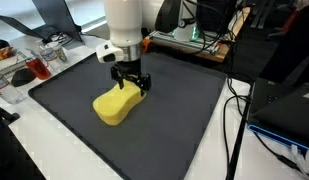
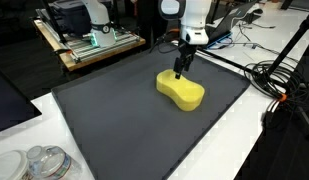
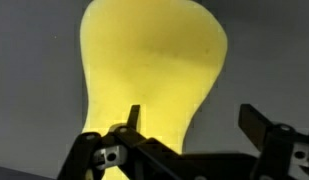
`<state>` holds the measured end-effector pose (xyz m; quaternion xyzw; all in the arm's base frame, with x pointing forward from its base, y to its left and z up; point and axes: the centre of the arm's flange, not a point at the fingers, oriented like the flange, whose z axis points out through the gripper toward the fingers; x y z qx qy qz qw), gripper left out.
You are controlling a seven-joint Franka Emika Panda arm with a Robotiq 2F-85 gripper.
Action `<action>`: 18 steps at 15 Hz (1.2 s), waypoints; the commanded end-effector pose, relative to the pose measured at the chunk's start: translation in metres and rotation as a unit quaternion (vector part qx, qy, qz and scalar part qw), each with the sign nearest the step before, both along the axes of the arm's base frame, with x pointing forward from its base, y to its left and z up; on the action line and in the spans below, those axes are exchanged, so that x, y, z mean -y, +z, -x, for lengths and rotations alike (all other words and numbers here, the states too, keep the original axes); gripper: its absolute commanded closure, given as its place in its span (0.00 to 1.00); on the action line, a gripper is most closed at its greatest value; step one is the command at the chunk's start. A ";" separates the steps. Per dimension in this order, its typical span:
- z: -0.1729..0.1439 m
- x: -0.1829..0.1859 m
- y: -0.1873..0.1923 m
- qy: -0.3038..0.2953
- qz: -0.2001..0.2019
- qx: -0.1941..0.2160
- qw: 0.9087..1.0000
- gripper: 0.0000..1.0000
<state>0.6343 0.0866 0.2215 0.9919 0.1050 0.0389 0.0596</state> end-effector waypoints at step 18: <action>0.041 -0.001 -0.011 -0.007 0.078 0.015 0.997 1.00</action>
